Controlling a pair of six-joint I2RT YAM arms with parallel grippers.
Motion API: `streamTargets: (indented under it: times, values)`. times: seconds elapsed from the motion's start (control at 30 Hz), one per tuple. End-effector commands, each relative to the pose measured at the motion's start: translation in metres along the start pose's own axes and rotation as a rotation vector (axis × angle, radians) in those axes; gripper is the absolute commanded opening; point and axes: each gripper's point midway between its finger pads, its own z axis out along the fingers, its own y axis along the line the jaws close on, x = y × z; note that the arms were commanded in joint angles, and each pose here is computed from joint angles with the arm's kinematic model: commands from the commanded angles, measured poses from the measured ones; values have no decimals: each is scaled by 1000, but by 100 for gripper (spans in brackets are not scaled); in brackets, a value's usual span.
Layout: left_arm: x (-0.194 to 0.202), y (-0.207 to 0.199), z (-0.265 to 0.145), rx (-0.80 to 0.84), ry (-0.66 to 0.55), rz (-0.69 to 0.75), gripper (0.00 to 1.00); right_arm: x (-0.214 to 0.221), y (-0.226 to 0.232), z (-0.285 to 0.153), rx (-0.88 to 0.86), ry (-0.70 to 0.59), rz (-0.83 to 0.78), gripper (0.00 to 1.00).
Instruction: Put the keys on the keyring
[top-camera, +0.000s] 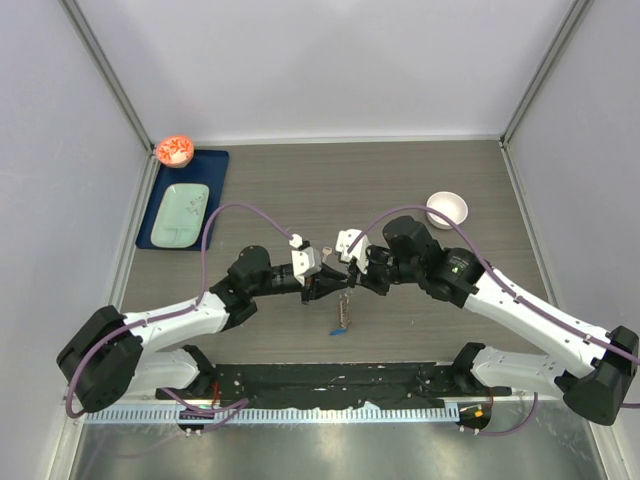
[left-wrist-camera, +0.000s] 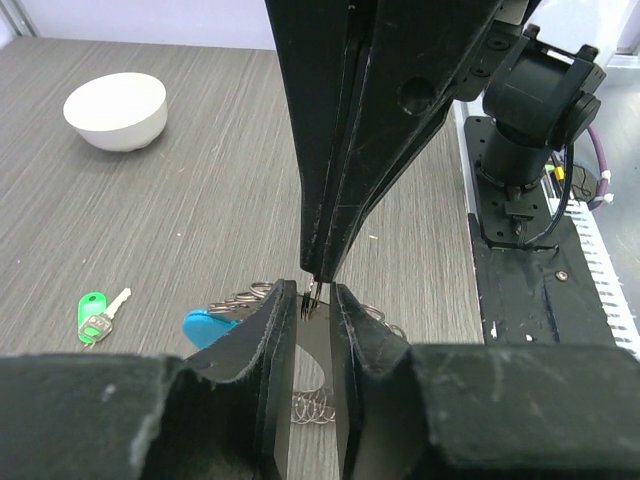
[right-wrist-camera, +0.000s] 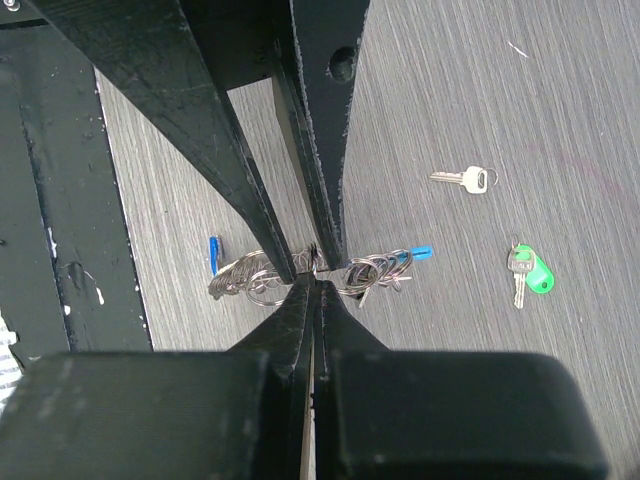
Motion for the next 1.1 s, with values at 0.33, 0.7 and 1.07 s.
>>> streamTargets:
  times: [0.33, 0.7, 1.07]
  values:
    - [-20, -1, 5, 40, -24, 29, 8, -28, -1, -5, -4, -82, -46, 1]
    - [-8, 19, -9, -139, -34, -9, 0, -46, -16, -18, 118, -179, 71, 50]
    - [-17, 38, -55, -401, -102, -22, 0, -41, -88, -29, 491, -314, 445, 100]
